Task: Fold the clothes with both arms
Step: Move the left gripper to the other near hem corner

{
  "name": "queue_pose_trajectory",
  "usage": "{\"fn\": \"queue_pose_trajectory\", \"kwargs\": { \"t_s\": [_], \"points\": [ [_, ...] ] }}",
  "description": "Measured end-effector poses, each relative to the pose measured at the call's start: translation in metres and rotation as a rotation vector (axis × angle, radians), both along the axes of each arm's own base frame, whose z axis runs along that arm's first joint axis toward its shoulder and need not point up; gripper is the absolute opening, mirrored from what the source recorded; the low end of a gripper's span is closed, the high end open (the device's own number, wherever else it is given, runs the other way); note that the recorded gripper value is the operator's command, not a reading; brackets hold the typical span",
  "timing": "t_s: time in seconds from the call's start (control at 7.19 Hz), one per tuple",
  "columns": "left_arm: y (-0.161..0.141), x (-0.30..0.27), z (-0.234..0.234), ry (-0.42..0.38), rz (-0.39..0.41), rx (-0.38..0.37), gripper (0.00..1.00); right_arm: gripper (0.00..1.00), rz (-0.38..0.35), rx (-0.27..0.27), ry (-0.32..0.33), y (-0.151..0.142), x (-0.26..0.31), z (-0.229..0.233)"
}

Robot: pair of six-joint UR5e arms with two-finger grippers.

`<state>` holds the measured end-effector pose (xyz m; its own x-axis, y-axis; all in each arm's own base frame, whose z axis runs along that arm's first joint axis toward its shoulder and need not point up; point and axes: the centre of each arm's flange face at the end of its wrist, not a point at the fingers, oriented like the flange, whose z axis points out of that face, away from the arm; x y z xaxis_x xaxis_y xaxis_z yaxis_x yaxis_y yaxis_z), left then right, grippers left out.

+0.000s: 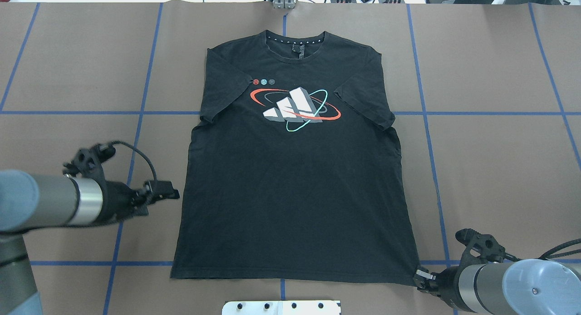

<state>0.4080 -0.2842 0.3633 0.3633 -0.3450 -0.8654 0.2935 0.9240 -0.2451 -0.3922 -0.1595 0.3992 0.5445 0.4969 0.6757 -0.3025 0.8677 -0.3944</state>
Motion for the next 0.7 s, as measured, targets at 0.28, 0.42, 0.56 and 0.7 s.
{"fn": "queue_pose_trajectory", "kwargs": {
  "t_s": [0.28, 0.42, 0.56, 0.7],
  "points": [
    [0.034, 0.025, 0.006, -0.047, 0.027, -0.029, 0.76, 0.00, 0.002, 0.002, -0.001, 0.000, 0.000, 0.000],
    [0.051, 0.035, 0.008, -0.066, 0.037, -0.043, 0.75, 0.00, 0.003, 0.002, -0.001, -0.001, 0.000, 0.000],
    [0.062, 0.043, 0.010, -0.095, 0.046, -0.052, 0.74, 0.00, 0.004, 0.002, -0.001, -0.001, 0.000, 0.000],
    [0.069, 0.047, 0.012, -0.117, 0.055, -0.057, 0.70, 0.00, 0.004, 0.002, -0.001, -0.001, 0.000, -0.001]
  ]
}}
